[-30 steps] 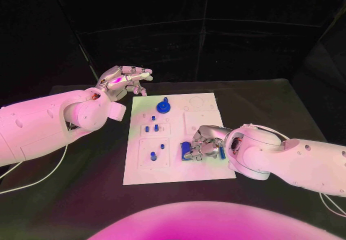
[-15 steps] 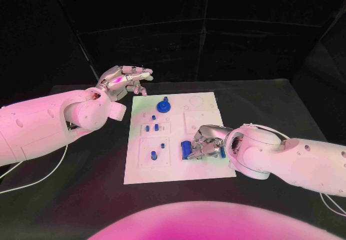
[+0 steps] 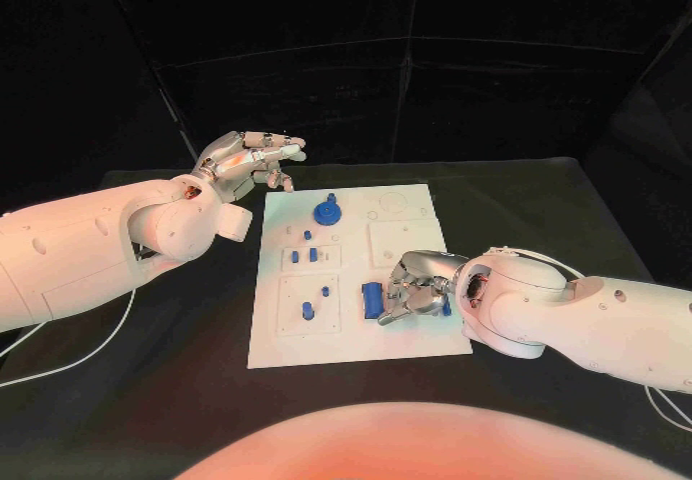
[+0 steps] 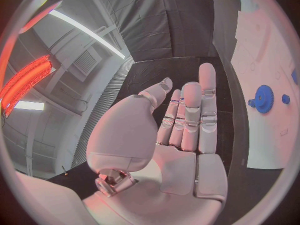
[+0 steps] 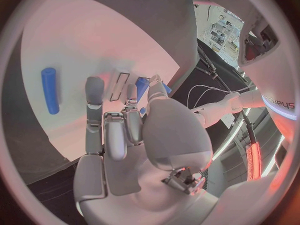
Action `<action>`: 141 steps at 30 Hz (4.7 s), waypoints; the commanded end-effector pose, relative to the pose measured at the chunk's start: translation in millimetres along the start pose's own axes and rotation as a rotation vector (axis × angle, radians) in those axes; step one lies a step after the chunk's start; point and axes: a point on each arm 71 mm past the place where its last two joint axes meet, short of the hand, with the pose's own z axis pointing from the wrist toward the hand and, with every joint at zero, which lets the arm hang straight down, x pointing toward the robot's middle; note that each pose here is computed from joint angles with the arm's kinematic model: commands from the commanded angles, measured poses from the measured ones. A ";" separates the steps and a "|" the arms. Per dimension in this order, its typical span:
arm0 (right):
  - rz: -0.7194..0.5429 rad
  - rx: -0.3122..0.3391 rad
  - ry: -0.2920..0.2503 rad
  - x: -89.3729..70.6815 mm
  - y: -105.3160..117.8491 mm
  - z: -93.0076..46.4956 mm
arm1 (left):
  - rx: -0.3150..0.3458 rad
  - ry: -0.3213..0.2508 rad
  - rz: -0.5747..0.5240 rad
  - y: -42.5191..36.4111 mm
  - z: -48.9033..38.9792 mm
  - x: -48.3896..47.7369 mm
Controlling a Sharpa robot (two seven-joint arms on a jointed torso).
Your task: Assemble the parts on the task board
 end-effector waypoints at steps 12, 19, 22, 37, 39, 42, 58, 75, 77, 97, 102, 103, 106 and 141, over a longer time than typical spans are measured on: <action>0.101 -0.011 -0.175 -19.1 -26.1 -27.2 | 0.002 0.014 0.001 -0.4 0.0 0.5; 0.129 0.015 -0.280 -29.9 -45.7 -40.5 | 0.001 0.016 0.001 -0.4 -0.3 1.5; 0.085 0.056 -0.287 -31.9 -56.5 -43.2 | 0.001 0.019 0.001 -0.5 -0.6 1.8; -0.044 0.204 -0.214 -29.4 -81.9 -42.6 | 0.002 0.020 0.004 -1.0 -2.0 1.6; -0.055 0.216 -0.199 -28.2 -83.2 -41.2 | 0.002 0.020 0.004 -1.0 -2.0 1.4; -0.063 0.226 -0.183 -25.3 -84.1 -39.9 | 0.002 0.019 0.004 -1.1 -2.2 1.1; -0.105 0.242 -0.073 -11.4 -80.5 -35.6 | 0.001 0.019 0.005 -0.9 -2.0 0.5; -0.164 0.233 -0.065 -8.7 -72.7 -27.1 | -0.001 0.023 0.003 -0.5 -1.3 1.3; -0.174 0.232 -0.068 -8.6 -71.9 -25.8 | -0.002 0.024 0.003 -0.4 -1.2 1.4; -0.134 0.212 -0.102 -7.9 -63.5 -25.2 | -0.004 0.024 0.003 0.0 -1.2 1.3; -0.091 0.188 -0.134 -9.3 -57.8 -28.9 | -0.005 0.024 0.003 0.3 -1.1 1.6; -0.083 0.184 -0.137 -9.4 -56.8 -29.3 | -0.005 0.024 0.003 0.4 -1.1 1.5; -0.052 0.168 -0.151 -9.8 -53.0 -29.9 | -0.006 0.024 0.003 0.5 -1.0 1.5; 0.043 0.132 -0.056 2.9 -23.8 -5.5 | -0.008 0.031 0.001 0.6 -0.9 3.9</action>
